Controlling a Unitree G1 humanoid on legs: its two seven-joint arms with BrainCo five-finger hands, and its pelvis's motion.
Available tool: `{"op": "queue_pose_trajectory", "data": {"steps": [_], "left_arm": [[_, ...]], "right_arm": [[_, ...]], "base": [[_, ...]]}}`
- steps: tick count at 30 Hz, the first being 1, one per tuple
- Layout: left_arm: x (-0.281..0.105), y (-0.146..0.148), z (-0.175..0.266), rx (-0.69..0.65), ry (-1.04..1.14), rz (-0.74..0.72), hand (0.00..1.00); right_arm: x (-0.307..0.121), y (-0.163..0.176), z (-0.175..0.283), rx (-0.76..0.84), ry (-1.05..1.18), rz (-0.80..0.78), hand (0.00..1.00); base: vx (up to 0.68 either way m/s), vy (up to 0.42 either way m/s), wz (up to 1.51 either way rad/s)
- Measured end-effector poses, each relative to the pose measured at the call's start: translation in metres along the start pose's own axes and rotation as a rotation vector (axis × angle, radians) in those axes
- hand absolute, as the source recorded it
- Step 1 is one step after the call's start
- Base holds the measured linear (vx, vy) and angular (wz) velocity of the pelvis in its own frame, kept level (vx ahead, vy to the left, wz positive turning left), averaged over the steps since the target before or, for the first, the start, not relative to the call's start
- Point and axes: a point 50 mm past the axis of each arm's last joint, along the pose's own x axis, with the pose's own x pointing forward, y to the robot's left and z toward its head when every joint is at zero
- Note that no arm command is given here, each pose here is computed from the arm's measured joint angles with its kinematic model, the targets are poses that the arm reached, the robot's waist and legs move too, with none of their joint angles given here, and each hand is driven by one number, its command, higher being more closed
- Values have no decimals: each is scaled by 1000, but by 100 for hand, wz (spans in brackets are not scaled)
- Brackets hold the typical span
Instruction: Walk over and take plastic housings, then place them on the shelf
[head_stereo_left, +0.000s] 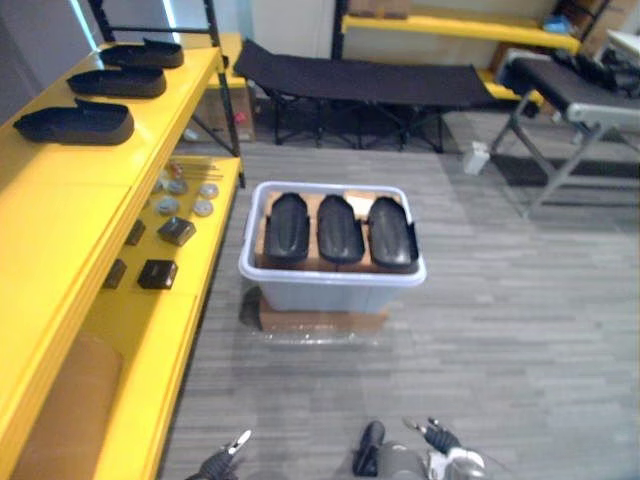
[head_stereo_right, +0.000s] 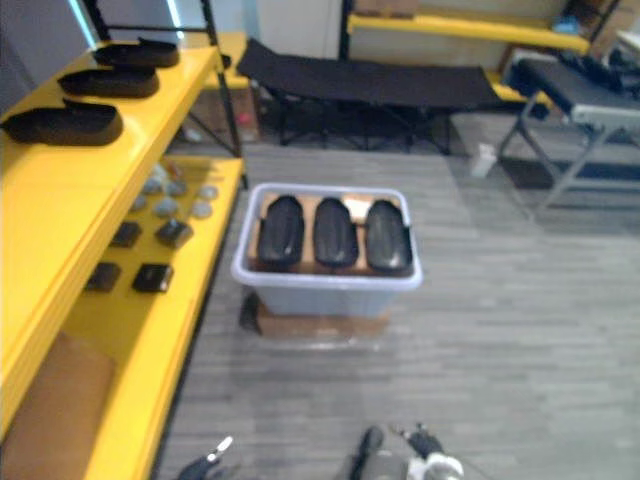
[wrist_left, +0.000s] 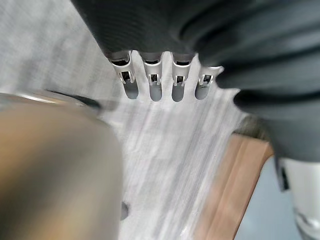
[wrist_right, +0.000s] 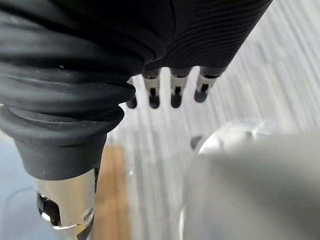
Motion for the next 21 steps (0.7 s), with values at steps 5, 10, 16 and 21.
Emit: {"op": "queue_pose_trajectory", "data": {"steps": [5, 10, 16, 21], "left_arm": [[2, -9, -5, 28, 66, -27, 0], [0, 8, -10, 38, 105, 47, 0], [0, 6, -5, 48, 27, 49, 0], [1, -1, 1, 83, -21, 44, 0]], "right_arm": [[-1, -3, -4, 5, 12, -4, 0], [0, 17, -5, -26, 25, 67, 0], [-2, 13, -10, -23, 31, 58, 0], [-2, 3, -10, -30, 32, 8, 0]], "base": [[168, -11, 50], [47, -26, 11], [54, -46, 5], [-47, 82, 17]]}}
